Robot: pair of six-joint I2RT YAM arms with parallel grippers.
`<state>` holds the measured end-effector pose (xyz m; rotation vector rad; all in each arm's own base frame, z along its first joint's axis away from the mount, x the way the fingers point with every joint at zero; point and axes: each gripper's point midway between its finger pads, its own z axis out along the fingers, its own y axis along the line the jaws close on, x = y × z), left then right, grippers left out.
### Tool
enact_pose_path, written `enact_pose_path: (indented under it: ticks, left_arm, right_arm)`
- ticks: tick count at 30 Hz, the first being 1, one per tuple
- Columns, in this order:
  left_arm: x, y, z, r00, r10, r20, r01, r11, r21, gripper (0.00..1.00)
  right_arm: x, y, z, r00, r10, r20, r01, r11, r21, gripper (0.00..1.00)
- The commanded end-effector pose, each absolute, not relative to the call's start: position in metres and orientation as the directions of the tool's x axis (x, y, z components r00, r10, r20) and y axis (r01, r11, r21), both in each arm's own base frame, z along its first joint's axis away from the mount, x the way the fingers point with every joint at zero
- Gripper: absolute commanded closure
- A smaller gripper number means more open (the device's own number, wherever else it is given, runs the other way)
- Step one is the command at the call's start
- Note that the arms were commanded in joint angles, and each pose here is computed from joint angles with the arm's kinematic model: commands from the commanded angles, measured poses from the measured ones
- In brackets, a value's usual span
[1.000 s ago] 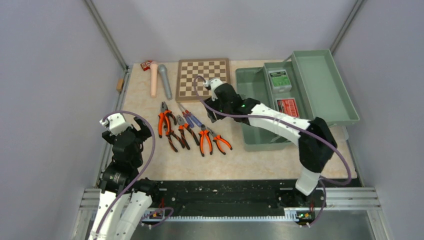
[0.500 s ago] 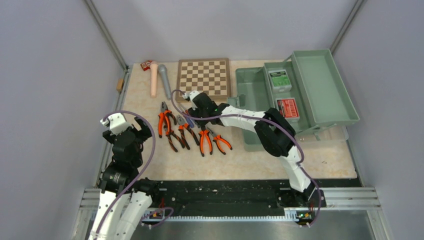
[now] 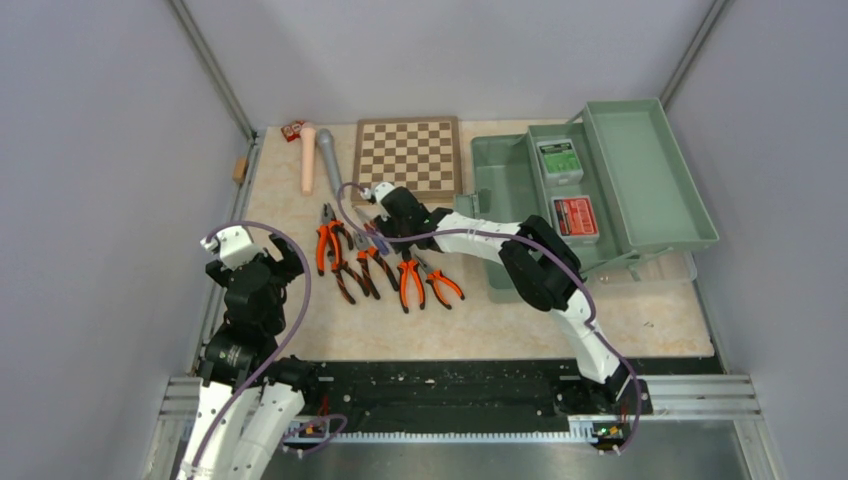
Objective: Pack the tool kit
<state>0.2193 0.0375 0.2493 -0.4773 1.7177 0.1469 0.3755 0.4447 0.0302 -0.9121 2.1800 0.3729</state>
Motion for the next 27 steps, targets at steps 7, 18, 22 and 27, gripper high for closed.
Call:
enact_pose_path:
  ticks: [7, 18, 22, 27]
  left_arm:
    - [0.223, 0.038, 0.255, -0.098, -0.232, -0.968, -0.390, 0.904, -0.177, 0.07]
    - [0.221, 0.039, 0.256, -0.091, -0.234, -0.968, -0.392, 0.902, -0.181, 0.07]
    - [0.220, 0.039, 0.257, -0.085, -0.237, -0.968, -0.391, 0.901, -0.186, 0.07]
    - [0.220, 0.038, 0.257, -0.084, -0.239, -0.967, -0.386, 0.903, -0.190, 0.07]
  right_arm:
    - [0.387, 0.445, 0.109, -0.336, -0.491, -0.803, -0.711, 0.692, -0.126, 0.97]
    - [0.369, 0.386, 0.260, -0.168, -0.442, -0.881, -0.647, 0.724, -0.240, 1.00]
    - [0.366, 0.332, 0.293, -0.151, -0.467, -0.871, -0.541, 0.777, -0.323, 1.00]
    - [0.368, 0.246, 0.327, -0.181, -0.496, -0.850, -0.367, 0.835, -0.409, 1.00]
